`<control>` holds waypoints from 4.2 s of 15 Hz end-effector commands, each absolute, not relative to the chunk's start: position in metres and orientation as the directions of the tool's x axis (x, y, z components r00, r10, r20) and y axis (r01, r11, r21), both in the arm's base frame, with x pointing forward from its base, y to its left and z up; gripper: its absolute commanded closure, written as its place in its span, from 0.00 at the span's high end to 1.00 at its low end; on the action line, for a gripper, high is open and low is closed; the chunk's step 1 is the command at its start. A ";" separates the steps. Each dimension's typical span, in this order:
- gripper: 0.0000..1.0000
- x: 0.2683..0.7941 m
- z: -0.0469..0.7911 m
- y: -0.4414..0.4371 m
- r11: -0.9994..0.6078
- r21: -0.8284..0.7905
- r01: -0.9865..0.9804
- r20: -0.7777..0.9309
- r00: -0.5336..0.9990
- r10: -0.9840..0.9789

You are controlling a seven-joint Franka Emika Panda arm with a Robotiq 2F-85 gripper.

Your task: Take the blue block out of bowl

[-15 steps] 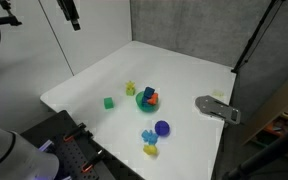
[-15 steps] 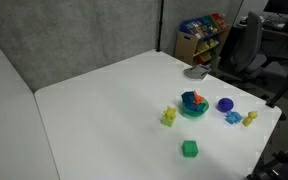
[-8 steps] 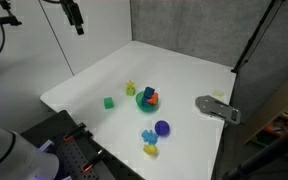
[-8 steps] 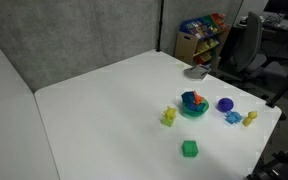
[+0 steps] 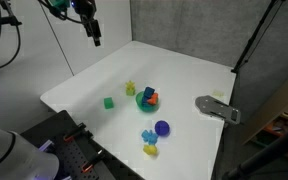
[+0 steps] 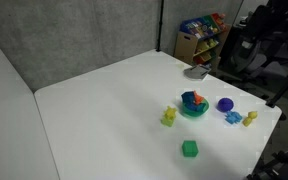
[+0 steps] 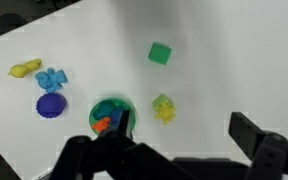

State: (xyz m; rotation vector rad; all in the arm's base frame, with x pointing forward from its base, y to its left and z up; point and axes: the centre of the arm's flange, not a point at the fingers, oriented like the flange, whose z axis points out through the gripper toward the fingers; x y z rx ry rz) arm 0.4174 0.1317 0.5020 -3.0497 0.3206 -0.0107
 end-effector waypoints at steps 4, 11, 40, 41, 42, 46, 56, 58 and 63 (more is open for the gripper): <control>1.00 0.457 0.435 0.113 -0.967 -0.058 -0.246 0.013 0.969 -0.247; 1.00 0.486 0.360 0.087 -0.967 0.003 -0.255 -0.002 0.967 -0.255; 1.00 0.591 0.237 0.041 -0.943 0.019 -0.332 0.140 0.935 -0.326; 1.00 0.597 0.231 0.041 -0.945 0.017 -0.326 0.144 0.936 -0.321; 1.00 0.603 0.224 0.041 -0.950 0.015 -0.311 0.142 0.941 -0.306; 1.00 0.621 0.198 0.040 -0.969 0.006 -0.247 0.124 0.962 -0.245; 1.00 0.657 0.149 0.031 -0.997 0.034 -0.073 0.113 0.991 -0.069; 1.00 0.660 0.143 0.030 -0.998 0.029 -0.050 0.111 0.993 -0.046; 1.00 0.661 0.131 0.034 -1.000 -0.016 -0.012 0.080 0.997 -0.013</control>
